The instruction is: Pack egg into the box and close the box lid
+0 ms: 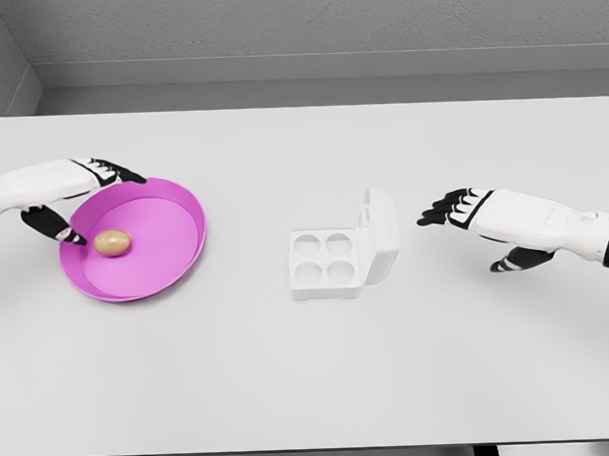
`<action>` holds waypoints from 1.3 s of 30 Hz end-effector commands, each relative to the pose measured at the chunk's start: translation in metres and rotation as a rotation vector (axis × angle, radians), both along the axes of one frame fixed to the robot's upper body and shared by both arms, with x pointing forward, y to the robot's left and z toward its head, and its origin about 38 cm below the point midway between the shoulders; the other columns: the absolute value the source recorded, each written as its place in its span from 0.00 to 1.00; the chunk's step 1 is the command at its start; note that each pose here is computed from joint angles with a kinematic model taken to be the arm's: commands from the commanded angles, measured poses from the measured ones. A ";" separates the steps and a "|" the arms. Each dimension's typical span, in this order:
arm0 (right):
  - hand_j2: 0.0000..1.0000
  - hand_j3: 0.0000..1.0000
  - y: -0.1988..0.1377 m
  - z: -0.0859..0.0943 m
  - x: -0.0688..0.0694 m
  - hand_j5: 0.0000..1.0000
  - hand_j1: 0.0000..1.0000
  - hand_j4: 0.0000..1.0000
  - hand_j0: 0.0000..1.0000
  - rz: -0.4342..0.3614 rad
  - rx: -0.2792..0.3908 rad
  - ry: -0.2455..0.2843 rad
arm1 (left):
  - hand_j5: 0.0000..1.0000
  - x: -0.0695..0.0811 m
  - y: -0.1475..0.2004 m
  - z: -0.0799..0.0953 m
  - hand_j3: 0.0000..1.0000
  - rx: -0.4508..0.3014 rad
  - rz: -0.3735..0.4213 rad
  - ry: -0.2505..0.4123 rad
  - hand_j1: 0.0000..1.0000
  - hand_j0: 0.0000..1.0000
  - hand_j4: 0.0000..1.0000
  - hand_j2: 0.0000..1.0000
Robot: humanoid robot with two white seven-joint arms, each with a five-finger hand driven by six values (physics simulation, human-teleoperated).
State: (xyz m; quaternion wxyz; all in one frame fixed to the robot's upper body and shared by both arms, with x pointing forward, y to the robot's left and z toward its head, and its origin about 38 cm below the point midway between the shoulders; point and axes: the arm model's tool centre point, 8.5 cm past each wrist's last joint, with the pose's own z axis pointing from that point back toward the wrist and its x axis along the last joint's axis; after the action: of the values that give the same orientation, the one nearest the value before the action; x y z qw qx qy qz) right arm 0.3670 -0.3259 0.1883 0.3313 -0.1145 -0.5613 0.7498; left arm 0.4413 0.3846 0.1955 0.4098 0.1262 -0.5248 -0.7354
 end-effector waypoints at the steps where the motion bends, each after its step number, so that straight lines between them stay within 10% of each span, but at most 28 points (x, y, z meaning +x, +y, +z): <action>1: 1.00 1.00 0.000 0.001 0.000 1.00 1.00 1.00 1.00 -0.002 0.005 0.002 | 1.00 -0.002 -0.004 0.000 1.00 -0.005 -0.011 0.009 1.00 1.00 1.00 1.00; 39: 1.00 1.00 0.000 0.001 0.000 1.00 1.00 1.00 1.00 0.000 0.006 0.000 | 0.82 -0.015 0.004 -0.031 0.82 0.009 0.006 0.077 0.82 0.82 0.82 0.82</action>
State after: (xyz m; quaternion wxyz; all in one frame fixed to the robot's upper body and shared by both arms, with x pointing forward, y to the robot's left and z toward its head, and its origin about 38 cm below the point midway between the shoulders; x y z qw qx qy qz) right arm 0.3667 -0.3252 0.1889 0.3298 -0.1144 -0.5616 0.7501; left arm 0.4243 0.3899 0.1645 0.4304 0.1015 -0.5020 -0.7433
